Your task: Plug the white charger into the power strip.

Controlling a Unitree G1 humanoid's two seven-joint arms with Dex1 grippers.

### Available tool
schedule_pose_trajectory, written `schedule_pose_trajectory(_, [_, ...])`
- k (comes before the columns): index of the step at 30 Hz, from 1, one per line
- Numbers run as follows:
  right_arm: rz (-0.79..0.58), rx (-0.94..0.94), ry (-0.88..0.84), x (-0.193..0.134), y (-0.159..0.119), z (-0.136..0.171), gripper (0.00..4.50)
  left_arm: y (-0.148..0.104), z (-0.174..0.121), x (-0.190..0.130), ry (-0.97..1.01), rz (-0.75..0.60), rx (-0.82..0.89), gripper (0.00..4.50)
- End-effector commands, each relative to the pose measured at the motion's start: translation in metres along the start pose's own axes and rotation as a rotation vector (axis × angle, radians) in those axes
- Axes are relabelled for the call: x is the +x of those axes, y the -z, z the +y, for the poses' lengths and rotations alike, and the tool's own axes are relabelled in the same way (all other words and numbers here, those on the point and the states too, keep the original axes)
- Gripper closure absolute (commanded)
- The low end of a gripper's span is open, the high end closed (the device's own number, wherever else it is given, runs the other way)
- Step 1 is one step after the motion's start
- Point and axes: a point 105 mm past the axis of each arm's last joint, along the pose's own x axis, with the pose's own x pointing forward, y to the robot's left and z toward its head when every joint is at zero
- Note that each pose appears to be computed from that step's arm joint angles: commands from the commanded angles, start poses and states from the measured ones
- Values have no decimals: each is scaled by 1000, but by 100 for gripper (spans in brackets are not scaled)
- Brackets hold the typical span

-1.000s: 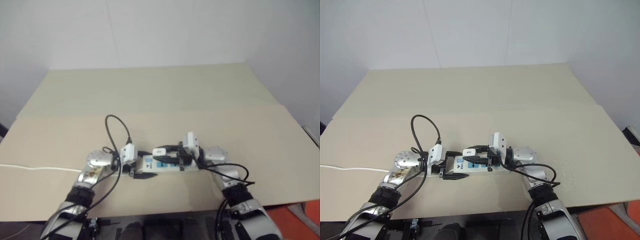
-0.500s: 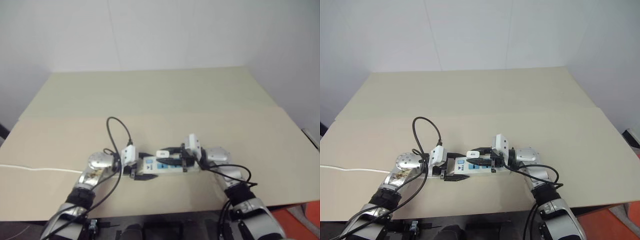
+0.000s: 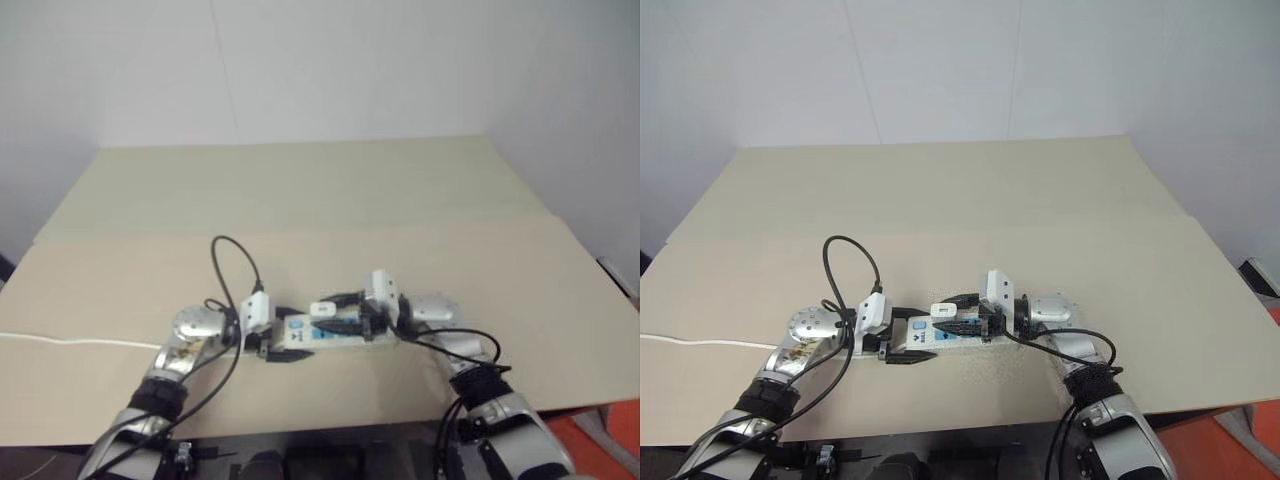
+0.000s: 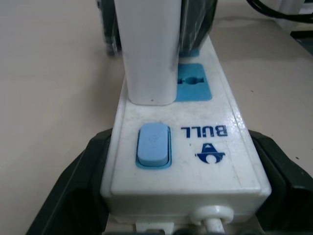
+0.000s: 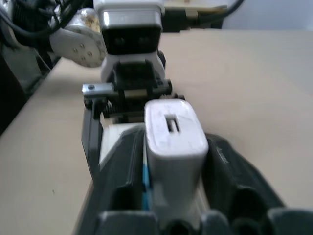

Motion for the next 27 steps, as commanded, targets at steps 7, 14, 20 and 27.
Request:
schedule_pose_trajectory(7, [157,110,-55,-11,33,17,2,7,-4,-3,20,37,-31,81])
schedule_pose_trajectory(14, [164,74,-34,-21,21,7,0,-10,-5,-9,51,-12,-66,2])
schedule_pose_trajectory(20, [128,36,22,-35,0,-6,0,-31,3,-21,10,-54,-38,2])
schedule_pose_trajectory(27, [124,-16,131,-73,-34,-22,0,-50,13,-41,-51,-75,-21,2])
